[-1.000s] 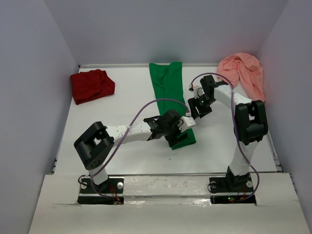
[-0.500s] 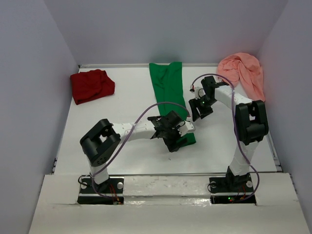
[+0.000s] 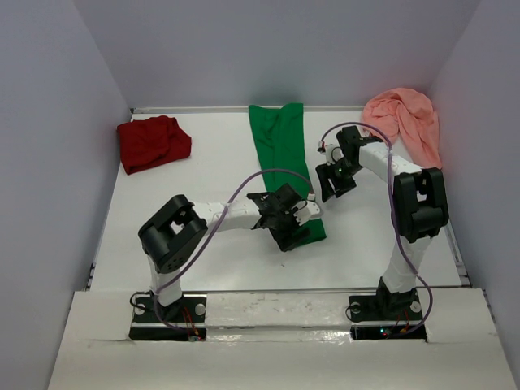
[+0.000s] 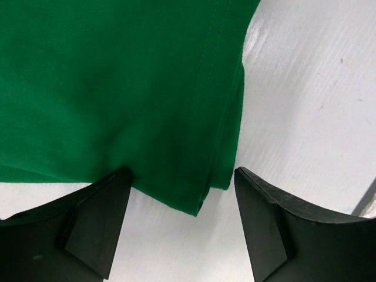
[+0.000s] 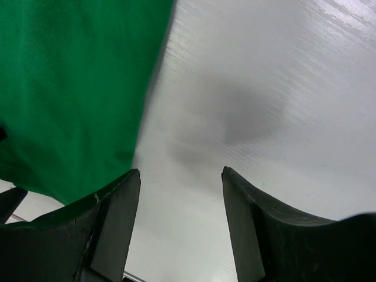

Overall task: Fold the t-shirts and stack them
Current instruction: Grab the bottom of the folded rectangular tshirt with both arms, then fold the folded rectangular tshirt in 1/3 of the way

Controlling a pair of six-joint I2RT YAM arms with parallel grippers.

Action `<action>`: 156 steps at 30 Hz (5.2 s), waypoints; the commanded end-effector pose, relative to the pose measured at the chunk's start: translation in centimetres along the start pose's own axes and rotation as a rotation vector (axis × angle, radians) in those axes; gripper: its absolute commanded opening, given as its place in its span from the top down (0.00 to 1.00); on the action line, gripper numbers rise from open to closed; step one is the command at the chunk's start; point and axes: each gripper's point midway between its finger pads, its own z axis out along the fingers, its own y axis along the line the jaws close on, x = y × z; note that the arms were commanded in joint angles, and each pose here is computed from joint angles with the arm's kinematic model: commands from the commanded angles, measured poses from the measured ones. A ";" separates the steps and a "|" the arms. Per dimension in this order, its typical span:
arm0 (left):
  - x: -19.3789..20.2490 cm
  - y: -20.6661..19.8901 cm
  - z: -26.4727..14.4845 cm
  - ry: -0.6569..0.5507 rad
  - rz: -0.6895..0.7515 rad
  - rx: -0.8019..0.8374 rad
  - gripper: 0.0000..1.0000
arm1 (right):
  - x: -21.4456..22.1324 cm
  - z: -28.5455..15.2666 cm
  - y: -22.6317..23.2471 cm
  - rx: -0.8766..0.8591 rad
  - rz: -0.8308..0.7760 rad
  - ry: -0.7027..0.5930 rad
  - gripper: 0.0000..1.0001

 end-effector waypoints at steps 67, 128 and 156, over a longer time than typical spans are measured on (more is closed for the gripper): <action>2.0 -0.8 2.5 0.060 -0.091 0.100 1.00 | 6.3 -2.6 4.6 -0.235 -0.112 -0.006 0.33; -3.8 6.0 -6.1 -0.223 -0.162 -0.098 1.00 | 3.5 -2.1 6.8 -0.221 -0.127 -0.035 1.00; -4.5 12.4 -9.4 -0.306 -0.197 -0.215 1.00 | -10.9 -1.1 5.8 -0.247 -0.178 -0.219 1.00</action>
